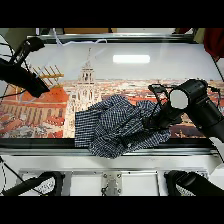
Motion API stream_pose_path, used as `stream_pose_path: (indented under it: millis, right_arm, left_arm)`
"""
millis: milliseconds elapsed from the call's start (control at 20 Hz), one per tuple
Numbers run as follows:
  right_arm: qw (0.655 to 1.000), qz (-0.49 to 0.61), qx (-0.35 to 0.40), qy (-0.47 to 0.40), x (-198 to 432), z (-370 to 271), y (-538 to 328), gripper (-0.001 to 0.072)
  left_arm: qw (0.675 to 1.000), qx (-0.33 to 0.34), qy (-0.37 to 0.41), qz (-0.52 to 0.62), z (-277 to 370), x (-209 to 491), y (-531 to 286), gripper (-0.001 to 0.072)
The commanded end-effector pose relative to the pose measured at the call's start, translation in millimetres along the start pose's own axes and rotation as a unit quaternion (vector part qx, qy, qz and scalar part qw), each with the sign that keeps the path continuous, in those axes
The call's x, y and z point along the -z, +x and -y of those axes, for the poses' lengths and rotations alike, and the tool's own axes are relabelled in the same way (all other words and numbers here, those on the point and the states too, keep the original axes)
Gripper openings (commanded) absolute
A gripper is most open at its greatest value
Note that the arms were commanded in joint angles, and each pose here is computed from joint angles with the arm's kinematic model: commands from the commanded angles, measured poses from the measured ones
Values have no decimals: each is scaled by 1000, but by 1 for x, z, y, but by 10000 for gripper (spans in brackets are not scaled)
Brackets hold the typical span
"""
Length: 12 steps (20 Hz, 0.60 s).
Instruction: Fold the clothes and pants, and hang the long-sleeved shirts on hangers.
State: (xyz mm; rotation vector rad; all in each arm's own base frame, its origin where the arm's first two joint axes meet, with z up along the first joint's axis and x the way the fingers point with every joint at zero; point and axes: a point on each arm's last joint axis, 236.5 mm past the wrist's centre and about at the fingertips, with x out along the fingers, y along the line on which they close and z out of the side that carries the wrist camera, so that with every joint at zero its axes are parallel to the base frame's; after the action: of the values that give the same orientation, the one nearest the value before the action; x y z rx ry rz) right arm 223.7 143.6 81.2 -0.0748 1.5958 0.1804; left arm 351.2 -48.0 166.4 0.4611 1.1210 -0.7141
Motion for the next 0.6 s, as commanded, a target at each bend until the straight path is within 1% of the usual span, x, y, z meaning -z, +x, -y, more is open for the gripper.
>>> stream_pose_path:
  millis: [0,200,350,550]
  right_arm:
    - [1000,-1,0,0,0,0,0,20]
    - [1000,-1,0,0,0,0,0,20]
    - [1000,0,0,0,0,0,0,19]
    - [1000,-1,0,0,0,0,0,20]
  left_arm:
    - [995,51,76,-35,43,40,8,14]
    - [982,124,125,-72,100,104,40,14]
    - [972,176,154,-38,146,120,52,14]
    - [960,196,198,-33,187,137,57,15]
